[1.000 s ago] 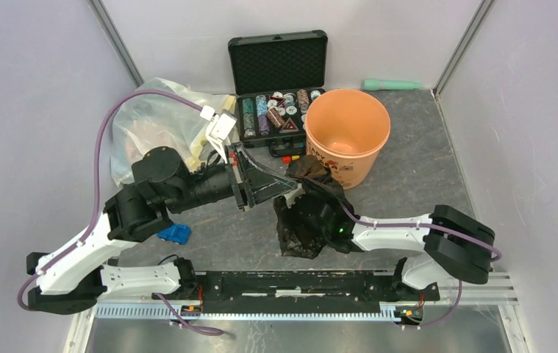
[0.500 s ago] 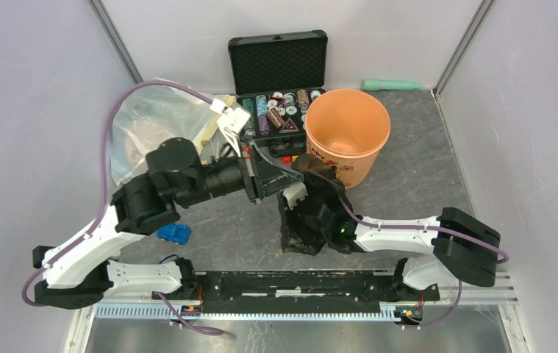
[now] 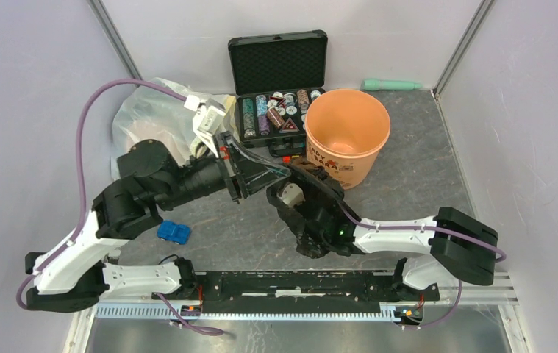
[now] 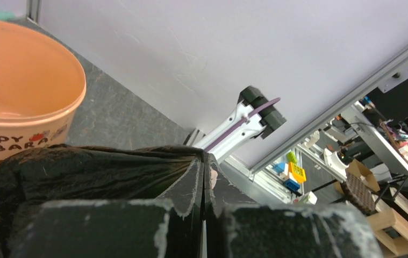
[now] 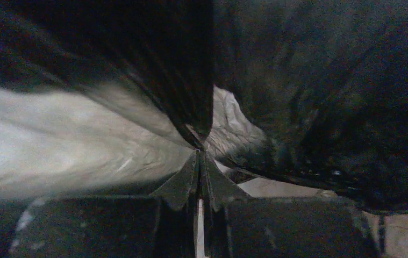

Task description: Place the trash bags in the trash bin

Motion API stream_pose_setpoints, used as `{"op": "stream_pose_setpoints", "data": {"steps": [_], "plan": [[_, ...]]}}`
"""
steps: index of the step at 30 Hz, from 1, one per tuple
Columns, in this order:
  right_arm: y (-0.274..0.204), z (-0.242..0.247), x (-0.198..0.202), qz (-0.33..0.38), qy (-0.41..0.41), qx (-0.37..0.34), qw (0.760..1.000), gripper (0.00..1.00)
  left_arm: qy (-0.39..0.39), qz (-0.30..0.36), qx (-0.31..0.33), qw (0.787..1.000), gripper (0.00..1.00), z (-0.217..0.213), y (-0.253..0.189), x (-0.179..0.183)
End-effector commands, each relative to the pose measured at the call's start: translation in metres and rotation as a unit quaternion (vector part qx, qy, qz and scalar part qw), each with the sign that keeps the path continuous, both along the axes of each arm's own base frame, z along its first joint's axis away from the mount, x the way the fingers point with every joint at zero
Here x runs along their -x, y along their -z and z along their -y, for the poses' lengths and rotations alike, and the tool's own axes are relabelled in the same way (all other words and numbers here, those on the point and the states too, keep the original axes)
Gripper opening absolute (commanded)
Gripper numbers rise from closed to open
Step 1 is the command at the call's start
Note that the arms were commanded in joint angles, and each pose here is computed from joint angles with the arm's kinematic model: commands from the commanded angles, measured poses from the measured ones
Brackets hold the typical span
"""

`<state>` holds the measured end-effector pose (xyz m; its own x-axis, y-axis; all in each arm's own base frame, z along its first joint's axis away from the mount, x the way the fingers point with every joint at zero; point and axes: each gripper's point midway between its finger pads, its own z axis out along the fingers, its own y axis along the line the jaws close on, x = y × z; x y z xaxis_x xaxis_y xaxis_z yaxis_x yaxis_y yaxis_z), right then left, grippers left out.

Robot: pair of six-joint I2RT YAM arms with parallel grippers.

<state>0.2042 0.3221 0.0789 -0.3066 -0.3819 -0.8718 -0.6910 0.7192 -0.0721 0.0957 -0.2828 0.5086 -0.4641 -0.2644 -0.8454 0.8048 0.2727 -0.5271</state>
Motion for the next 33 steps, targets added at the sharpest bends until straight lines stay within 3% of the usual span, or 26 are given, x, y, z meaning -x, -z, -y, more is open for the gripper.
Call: {"op": "stream_pose_setpoints", "data": {"steps": [1, 6, 10, 13, 19, 23, 26, 33], "plan": [[-0.044, -0.022, 0.005, 0.023, -0.043, -0.039, 0.998, 0.09, 0.030, -0.004, 0.011, 0.999, 0.02, 0.020, 0.013, 0.004], [-0.062, -0.023, 0.014, 0.046, -0.059, -0.037, 0.997, 0.20, -0.018, -0.015, -0.031, 0.999, 0.03, 0.016, 0.042, -0.013], [-0.058, -0.008, 0.017, 0.090, -0.033, -0.008, 0.995, 0.22, -0.102, -0.013, -0.062, 0.993, 0.02, -0.014, 0.045, -0.037], [-0.055, -0.001, 0.021, 0.108, -0.025, 0.008, 0.994, 0.30, -0.148, -0.002, -0.088, 0.985, 0.02, -0.037, 0.042, -0.047], [-0.077, 0.009, 0.034, 0.134, -0.032, -0.009, 0.990, 0.33, -0.206, 0.005, -0.139, 0.969, 0.02, -0.066, 0.055, -0.058], [-0.102, 0.008, 0.057, 0.161, -0.073, -0.027, 0.984, 0.41, -0.240, 0.008, -0.171, 0.956, 0.02, -0.073, 0.068, -0.070], [-0.123, 0.004, 0.076, 0.165, -0.105, -0.050, 0.979, 0.47, -0.253, 0.009, -0.191, 0.948, 0.02, -0.071, 0.078, -0.077], [-0.170, 0.020, 0.074, 0.164, -0.080, -0.067, 0.981, 0.56, -0.218, 0.010, -0.176, 0.960, 0.02, -0.054, 0.080, -0.071]]}}
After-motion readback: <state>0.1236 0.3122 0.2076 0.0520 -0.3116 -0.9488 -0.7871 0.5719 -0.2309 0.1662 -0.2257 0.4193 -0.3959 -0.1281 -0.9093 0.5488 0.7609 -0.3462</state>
